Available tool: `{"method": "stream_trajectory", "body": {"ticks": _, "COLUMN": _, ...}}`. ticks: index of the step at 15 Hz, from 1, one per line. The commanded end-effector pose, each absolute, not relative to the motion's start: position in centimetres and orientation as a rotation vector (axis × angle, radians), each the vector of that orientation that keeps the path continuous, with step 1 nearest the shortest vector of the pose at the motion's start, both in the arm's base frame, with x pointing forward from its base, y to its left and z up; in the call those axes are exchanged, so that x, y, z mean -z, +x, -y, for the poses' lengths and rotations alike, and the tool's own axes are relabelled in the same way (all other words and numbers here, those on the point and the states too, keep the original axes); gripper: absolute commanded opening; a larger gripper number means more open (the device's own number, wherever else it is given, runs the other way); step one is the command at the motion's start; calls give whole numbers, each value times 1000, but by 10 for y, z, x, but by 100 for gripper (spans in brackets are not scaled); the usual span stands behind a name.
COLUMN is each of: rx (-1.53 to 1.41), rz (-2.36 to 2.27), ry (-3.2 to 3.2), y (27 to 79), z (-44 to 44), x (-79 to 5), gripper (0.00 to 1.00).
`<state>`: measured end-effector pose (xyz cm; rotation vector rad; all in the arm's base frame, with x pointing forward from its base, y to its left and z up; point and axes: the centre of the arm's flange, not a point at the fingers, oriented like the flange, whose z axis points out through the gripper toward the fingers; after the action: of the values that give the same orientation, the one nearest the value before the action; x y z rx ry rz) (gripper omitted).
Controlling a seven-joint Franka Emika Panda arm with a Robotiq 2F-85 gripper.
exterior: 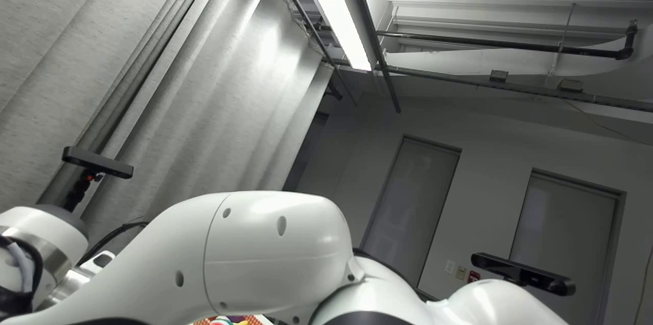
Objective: Pick up the bowl on the right and pout its contents in the bowl on the left.
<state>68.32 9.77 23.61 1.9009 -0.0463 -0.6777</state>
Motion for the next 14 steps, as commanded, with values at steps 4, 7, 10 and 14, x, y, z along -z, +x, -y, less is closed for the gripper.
{"method": "stream_trajectory", "body": {"ticks": 4, "rx": 697, "rz": 64, "ry": 1857, "y": 703, "z": -107, "x": -238, "gripper": 1}}
{"method": "stream_trajectory", "body": {"ticks": 7, "rx": 707, "rz": 75, "ry": 1848, "y": 701, "z": -111, "x": -237, "gripper": 1}}
{"method": "stream_trajectory", "body": {"ticks": 10, "rx": 716, "rz": 91, "ry": 1823, "y": 697, "z": -115, "x": -234, "gripper": 1}}
{"method": "stream_trajectory", "body": {"ticks": 14, "rx": 702, "rz": 85, "ry": 1816, "y": 697, "z": -125, "x": -231, "gripper": 1}}
